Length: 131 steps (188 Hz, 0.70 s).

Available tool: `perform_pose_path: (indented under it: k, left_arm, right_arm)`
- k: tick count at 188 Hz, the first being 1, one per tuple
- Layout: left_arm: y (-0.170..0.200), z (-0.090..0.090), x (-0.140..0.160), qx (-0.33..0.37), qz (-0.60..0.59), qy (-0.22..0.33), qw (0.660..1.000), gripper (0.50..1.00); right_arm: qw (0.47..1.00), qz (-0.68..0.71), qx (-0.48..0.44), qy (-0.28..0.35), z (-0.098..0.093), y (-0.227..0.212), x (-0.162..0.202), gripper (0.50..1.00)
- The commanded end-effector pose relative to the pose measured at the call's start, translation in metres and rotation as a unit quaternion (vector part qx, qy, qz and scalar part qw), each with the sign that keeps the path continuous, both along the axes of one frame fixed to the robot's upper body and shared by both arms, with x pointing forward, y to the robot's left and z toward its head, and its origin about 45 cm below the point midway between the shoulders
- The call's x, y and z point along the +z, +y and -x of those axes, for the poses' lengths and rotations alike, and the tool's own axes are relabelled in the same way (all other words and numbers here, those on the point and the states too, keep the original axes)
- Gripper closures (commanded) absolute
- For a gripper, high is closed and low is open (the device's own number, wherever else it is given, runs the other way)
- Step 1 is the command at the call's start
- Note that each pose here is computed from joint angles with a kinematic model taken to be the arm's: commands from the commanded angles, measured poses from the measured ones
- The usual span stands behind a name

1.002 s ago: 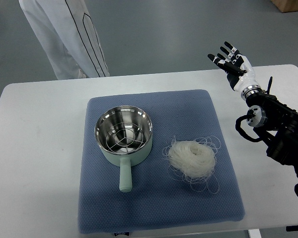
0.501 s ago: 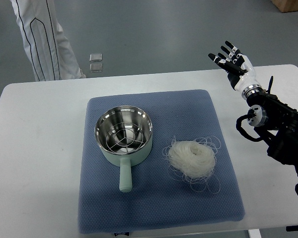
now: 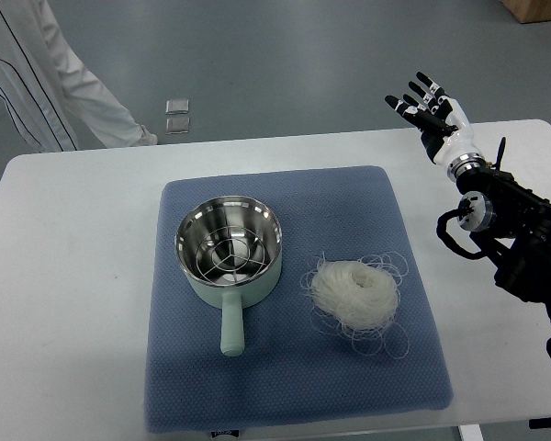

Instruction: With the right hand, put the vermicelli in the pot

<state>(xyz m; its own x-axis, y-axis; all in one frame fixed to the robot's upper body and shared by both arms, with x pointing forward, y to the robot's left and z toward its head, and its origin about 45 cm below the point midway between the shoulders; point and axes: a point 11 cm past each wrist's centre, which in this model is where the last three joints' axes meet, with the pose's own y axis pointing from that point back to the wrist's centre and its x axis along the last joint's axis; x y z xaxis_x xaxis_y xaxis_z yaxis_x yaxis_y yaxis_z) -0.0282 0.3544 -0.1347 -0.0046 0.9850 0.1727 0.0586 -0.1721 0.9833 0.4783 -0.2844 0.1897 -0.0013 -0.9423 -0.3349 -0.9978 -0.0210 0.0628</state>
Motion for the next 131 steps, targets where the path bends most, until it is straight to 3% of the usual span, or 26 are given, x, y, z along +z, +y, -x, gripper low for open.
perform_pose_path:
  k: [1,34,69,131]
  left_arm:
    - [0.0,0.0,0.0,0.001,0.0,0.0,1.0,0.5]
    - [0.0,-0.001,0.0,0.0,0.0,-0.001,1.0,0.5]
    - [0.0,-0.001,0.0,0.0,0.0,-0.001,1.0,0.5]
    - [0.0,-0.001,0.0,0.0,0.0,-0.001,1.0,0.5]
  right_arm:
    - [1.0,0.009,0.01,-0.004,0.002,-0.003,0.003,0.583]
    - [0.999,0.035,0.028,-0.008,0.007,-0.016,0.004,0.583]
    - [0.984,0.134,0.117,-0.028,0.022,-0.025,0.013,0.583]
    - [0.887,0.332,0.308,-0.088,0.054,-0.02,0.045,0.585]
